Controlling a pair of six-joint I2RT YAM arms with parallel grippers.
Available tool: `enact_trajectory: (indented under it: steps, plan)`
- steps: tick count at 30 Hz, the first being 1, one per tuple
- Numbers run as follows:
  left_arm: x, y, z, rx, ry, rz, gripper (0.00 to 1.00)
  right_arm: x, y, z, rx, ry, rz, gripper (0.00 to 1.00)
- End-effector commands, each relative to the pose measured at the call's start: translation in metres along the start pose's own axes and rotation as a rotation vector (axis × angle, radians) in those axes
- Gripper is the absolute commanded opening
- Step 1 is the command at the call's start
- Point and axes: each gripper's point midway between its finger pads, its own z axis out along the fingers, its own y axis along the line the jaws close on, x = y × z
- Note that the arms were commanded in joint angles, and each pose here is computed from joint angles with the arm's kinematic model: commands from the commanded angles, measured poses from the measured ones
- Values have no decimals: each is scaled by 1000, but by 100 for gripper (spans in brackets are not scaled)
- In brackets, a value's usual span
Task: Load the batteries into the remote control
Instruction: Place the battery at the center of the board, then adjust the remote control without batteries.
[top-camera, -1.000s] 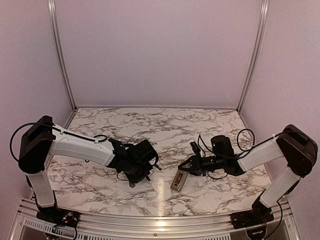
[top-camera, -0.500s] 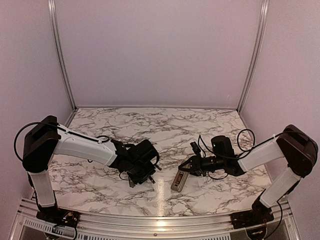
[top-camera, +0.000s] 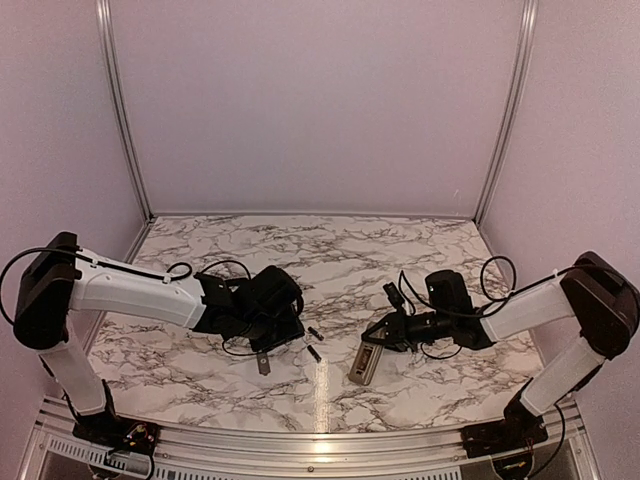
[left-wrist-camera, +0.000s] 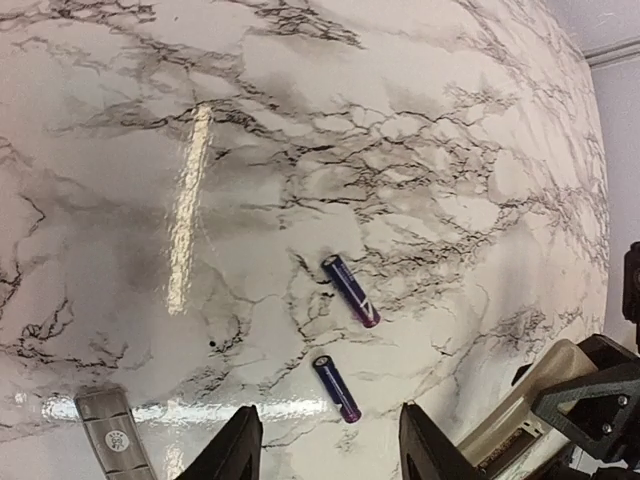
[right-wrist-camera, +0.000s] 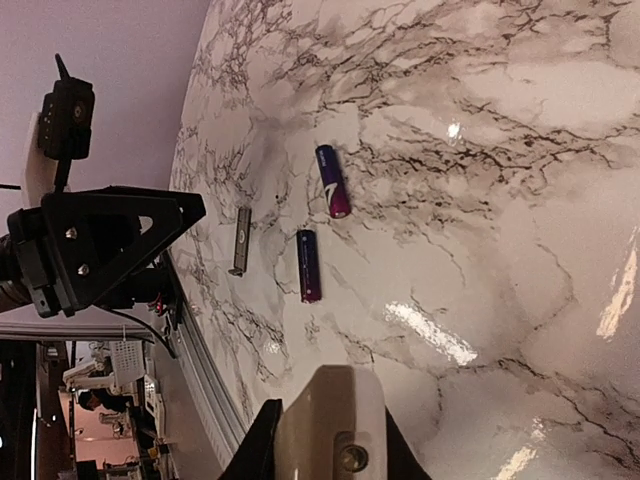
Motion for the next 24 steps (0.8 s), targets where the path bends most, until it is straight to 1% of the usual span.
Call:
enact_trajectory:
  steps: [1,2,4,5,7,8,10,12,15,18,21,23,24]
  plan:
    - [-18,-39,-29,206,-107,371,50,-11,14,-9,-20,-6,-83,0]
    - [-16,-47,-36,267,-119,464,55,-11,18,-12,-36,-6,-96,0]
    - [-14,-61,-51,370,-149,582,66,-13,29,-16,-71,-5,-143,0]
    - [-10,-71,-58,432,-150,640,69,-14,37,-19,-95,-4,-173,0]
    - [2,-90,-70,554,-130,722,72,-14,55,-24,-153,-3,-227,0]
    - [11,-98,-73,614,-101,752,73,-15,64,-27,-182,-4,-252,0]
    - [25,-110,-73,682,-46,780,73,-18,78,-33,-209,-10,-298,0]
    - [42,-120,-68,714,11,797,68,-23,87,-37,-209,-19,-332,0]
    - [67,-131,-57,738,85,809,66,-29,101,-42,-231,-29,-361,3]
    - [83,-140,-54,770,118,807,64,-32,109,-43,-250,-31,-361,5]
    - [92,-146,-54,808,129,779,54,-34,114,-44,-268,-38,-350,6]
    - [94,-148,-54,829,132,734,43,-36,115,-44,-276,-44,-341,6]
    - [92,-152,-55,854,127,694,35,-36,116,-45,-282,-48,-334,6]
